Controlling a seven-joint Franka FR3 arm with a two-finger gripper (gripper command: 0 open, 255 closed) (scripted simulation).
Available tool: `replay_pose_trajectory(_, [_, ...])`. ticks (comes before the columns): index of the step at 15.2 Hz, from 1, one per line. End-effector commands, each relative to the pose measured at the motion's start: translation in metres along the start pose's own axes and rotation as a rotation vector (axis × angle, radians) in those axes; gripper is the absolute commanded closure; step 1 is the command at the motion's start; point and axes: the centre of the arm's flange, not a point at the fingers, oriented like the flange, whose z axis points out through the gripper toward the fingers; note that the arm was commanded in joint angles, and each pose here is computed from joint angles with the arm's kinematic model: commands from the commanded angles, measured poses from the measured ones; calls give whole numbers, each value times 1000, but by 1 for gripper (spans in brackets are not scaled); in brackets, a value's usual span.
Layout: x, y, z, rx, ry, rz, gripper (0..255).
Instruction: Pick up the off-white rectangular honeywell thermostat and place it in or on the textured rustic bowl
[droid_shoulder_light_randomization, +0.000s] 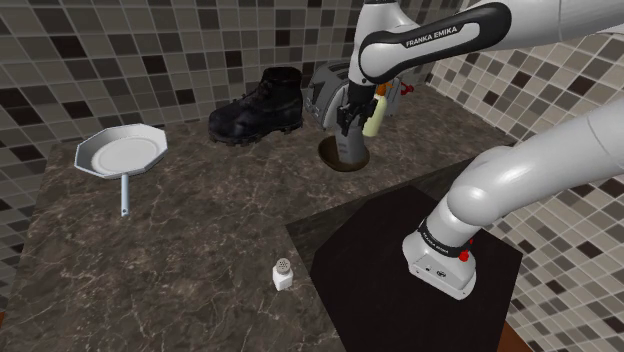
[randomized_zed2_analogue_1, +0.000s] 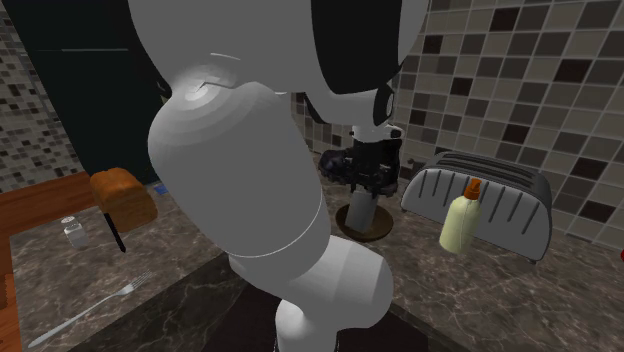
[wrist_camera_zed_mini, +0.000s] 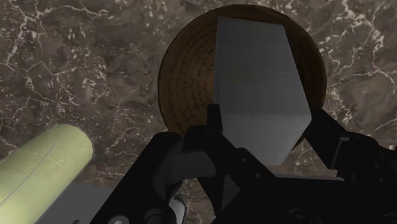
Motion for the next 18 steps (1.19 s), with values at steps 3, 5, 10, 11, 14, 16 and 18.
replay_pose_trajectory(3, [0,0,0,0,1,0,255])
replay_pose_trajectory(5, [0,0,0,0,1,0,0])
replay_pose_trajectory(10, [0,0,0,0,1,0,0])
replay_pose_trajectory(11, [0,0,-13,0,1,0,0])
replay_pose_trajectory(14, [0,0,-50,0,1,0,0])
replay_pose_trajectory(16, [0,0,-50,0,1,0,0])
replay_pose_trajectory(18, [0,0,-50,0,1,0,0])
